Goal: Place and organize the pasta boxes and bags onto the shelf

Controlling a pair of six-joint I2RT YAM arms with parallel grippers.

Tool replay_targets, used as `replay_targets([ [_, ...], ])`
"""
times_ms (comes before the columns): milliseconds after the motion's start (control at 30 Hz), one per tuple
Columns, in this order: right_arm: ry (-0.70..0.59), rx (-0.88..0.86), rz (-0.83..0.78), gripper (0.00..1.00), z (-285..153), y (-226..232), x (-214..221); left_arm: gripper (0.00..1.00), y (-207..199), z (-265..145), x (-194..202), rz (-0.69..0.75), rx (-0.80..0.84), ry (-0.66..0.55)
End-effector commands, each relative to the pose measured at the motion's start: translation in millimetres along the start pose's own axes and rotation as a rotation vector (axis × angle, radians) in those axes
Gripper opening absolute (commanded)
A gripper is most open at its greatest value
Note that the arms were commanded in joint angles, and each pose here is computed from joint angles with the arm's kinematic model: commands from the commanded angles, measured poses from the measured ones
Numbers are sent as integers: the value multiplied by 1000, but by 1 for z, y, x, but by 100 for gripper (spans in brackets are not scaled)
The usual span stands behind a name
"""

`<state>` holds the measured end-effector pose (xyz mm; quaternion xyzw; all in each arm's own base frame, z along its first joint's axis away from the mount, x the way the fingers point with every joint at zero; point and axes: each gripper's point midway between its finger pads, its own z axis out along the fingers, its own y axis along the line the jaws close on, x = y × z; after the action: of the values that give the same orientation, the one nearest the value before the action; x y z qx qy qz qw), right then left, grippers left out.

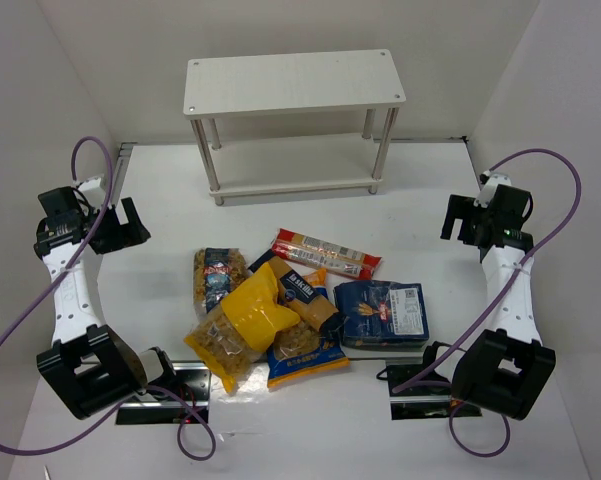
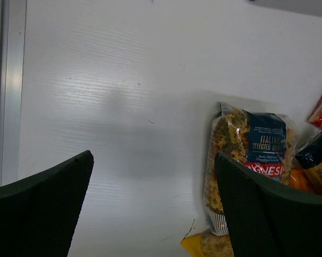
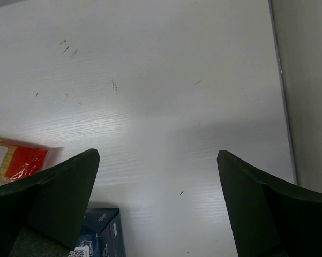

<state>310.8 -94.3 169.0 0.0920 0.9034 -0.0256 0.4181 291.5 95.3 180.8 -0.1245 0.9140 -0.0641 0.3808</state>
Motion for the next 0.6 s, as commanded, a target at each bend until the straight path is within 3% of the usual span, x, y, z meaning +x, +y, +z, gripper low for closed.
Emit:
replay_targets([
  [0,-30,-16,-15,99,-7,5,-9,99,-3,-3,-3,28,24,-17],
  [400,-43,-45,-27,99,-9,10,-12,99,-11,-4,0,65,80,1],
  [567,-44,-45,-36,99,-9,9,-12,99,-57,9,19,345,245,156],
])
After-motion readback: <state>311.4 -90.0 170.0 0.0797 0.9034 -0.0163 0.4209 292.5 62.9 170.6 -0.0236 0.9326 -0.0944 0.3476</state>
